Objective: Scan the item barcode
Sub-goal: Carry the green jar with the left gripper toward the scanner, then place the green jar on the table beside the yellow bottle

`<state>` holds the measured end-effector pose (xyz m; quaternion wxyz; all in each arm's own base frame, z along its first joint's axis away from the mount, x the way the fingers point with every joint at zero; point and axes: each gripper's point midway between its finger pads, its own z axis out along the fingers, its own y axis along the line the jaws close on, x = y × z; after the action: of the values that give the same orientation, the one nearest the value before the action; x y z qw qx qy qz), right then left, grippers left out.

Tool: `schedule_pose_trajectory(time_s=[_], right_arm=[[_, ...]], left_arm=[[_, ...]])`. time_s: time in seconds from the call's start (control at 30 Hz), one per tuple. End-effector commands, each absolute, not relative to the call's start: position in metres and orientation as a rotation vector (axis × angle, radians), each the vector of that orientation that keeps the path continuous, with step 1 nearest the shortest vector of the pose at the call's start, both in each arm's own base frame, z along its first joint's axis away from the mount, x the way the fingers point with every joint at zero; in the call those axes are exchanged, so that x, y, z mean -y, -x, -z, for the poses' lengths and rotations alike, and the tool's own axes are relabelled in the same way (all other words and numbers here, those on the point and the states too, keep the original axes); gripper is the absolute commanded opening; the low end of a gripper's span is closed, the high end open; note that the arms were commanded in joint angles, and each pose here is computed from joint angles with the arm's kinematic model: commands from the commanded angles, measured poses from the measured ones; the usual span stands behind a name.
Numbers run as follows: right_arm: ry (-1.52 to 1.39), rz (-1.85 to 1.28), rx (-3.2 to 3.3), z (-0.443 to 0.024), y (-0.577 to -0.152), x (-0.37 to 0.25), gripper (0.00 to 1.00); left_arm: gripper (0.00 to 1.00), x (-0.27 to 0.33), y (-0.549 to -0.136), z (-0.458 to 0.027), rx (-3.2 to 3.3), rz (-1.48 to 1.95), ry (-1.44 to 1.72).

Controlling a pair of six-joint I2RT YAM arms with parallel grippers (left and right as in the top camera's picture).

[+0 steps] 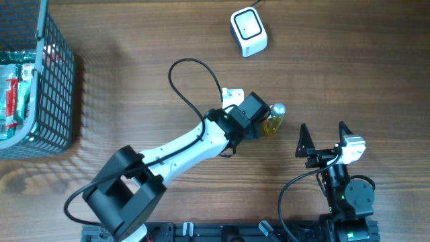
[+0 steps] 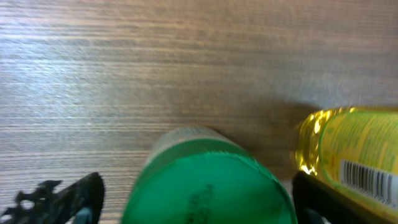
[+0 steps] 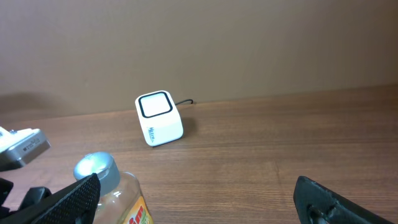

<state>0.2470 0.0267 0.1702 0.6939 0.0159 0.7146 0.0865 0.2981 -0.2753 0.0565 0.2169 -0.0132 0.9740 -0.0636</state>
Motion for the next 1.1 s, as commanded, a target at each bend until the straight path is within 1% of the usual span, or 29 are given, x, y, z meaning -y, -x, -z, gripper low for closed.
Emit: schedule_pose_trajectory(time_s=[0.0, 0.1, 0.23, 0.27, 0.33, 0.37, 0.4, 0.43, 0.63, 0.7, 0.8, 0.9, 1.07], right_arm=[[-0.038, -0.212, -1.593, -0.171, -0.247, -0.028, 1.0], [-0.038, -0.211, -1.593, -0.171, -0.247, -0.028, 1.0], [-0.038, -0.212, -1.593, -0.171, -0.247, -0.028, 1.0], [-0.038, -0.212, -1.593, -0.171, -0.247, -0.028, 1.0], [-0.038, -0.212, -1.593, -0.171, -0.247, -0.028, 1.0], [-0.038, -0.211, -1.593, -0.171, -0.247, -0.028, 1.0], [-0.038, -0.211, -1.593, -0.171, -0.247, -0.028, 1.0], [-0.038, -0.212, -1.593, -0.171, -0.247, -0.028, 1.0], [-0.038, -0.211, -1.593, -0.171, -0.247, -0.028, 1.0], [-0.038, -0.211, -1.593, -0.171, -0.247, -0.028, 1.0], [-0.038, -0.212, -1.594, -0.17, -0.247, -0.028, 1.0], [-0.038, -0.212, -1.596, -0.17, -0.247, -0.028, 1.0], [-0.038, -0.212, -1.596, -0.17, -0.247, -0.028, 1.0]], left_arm=[[0.93, 0.262, -0.321, -0.1, -2.592, 0.253, 0.139], [0.94, 0.253, -0.328, -0.122, -2.545, 0.286, 0.159], [0.92, 0.233, -0.341, -0.146, -2.487, 0.313, 0.228], [0.88, 0.226, -0.344, -0.148, -2.483, 0.306, 0.25], [0.75, 0.211, -0.348, -0.145, -2.492, 0.276, 0.292], [0.64, 0.203, -0.349, -0.141, -2.506, 0.251, 0.311], [0.57, 0.194, -0.349, -0.136, -2.527, 0.219, 0.332], [0.51, 0.187, -0.348, -0.13, -2.547, 0.191, 0.346], [0.51, 0.166, -0.343, -0.092, -2.652, 0.059, 0.386], [0.49, 0.168, -0.34, -0.08, -2.69, 0.056, 0.38], [0.48, 0.18, -0.334, -0.064, -2.76, 0.11, 0.355], [0.46, 0.203, -0.325, -0.053, -2.847, 0.244, 0.223], [0.46, 0.218, -0.312, -0.049, -2.912, 0.332, 0.15]])
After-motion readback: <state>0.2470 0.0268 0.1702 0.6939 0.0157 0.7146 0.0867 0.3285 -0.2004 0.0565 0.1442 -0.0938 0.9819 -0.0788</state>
